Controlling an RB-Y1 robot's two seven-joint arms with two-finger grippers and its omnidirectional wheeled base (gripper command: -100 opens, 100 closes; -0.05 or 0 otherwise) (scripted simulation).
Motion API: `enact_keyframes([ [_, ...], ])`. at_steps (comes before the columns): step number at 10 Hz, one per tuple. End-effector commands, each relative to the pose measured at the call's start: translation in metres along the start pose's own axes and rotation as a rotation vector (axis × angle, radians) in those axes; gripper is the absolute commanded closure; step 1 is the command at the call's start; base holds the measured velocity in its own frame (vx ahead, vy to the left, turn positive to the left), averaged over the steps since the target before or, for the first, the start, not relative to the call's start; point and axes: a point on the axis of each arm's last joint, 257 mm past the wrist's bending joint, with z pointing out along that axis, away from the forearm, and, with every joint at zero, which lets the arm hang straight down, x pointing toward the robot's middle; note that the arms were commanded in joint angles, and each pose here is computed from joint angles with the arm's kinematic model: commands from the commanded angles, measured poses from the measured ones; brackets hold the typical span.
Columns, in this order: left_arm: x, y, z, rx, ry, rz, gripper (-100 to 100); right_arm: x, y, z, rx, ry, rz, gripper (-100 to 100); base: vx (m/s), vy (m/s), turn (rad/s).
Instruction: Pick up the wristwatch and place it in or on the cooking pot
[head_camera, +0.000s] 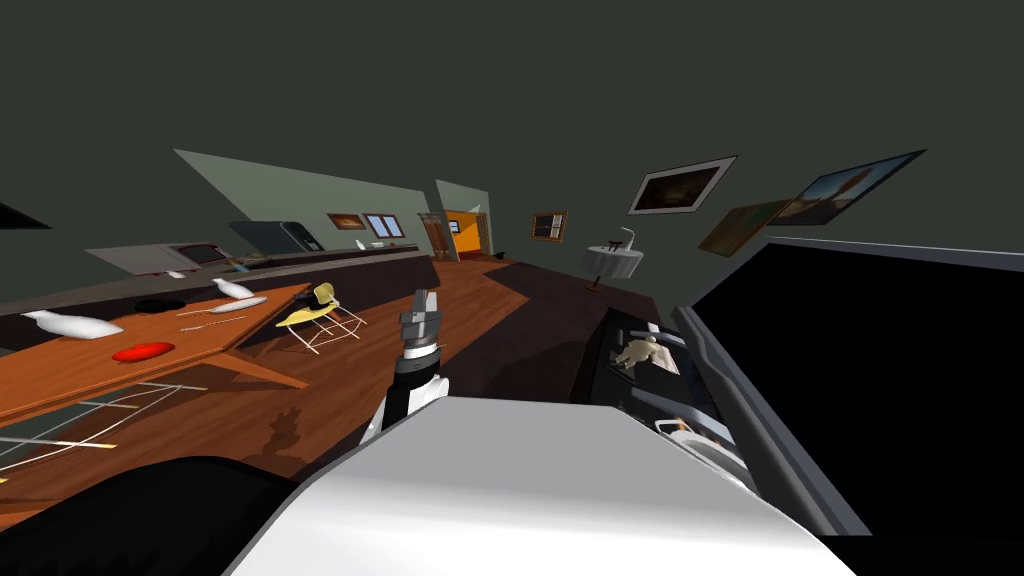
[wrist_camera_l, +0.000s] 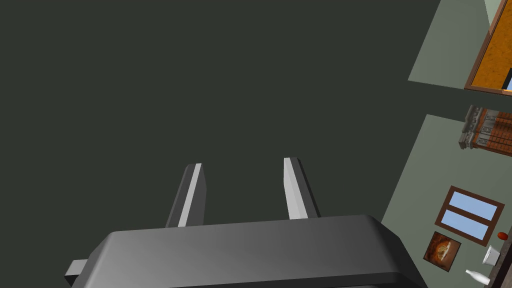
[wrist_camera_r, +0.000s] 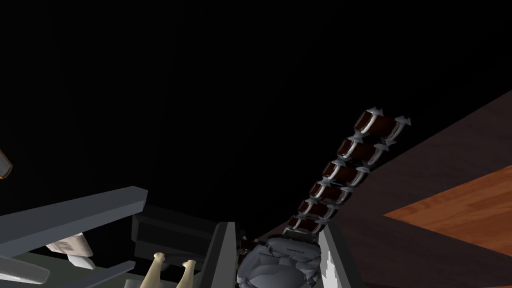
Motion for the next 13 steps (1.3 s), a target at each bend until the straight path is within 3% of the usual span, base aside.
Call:
enact_keyframes([
  [1, 0.0, 0.0, 0.0, 0.0, 0.0, 0.0, 0, -0.019, 0.002, -0.004, -0.011, -0.026, -0.02, 100, -0.113, -0.008, 0.006],
  [7, 0.0, 0.0, 0.0, 0.0, 0.0, 0.0, 0, -0.079, 0.012, -0.031, -0.048, -0.107, -0.092, 100, -0.122, -0.02, 0.005],
  [13, 0.0, 0.0, 0.0, 0.0, 0.0, 0.0, 0, -0.107, 0.003, -0.061, -0.045, -0.13, -0.152, 100, -0.126, -0.05, -0.004],
])
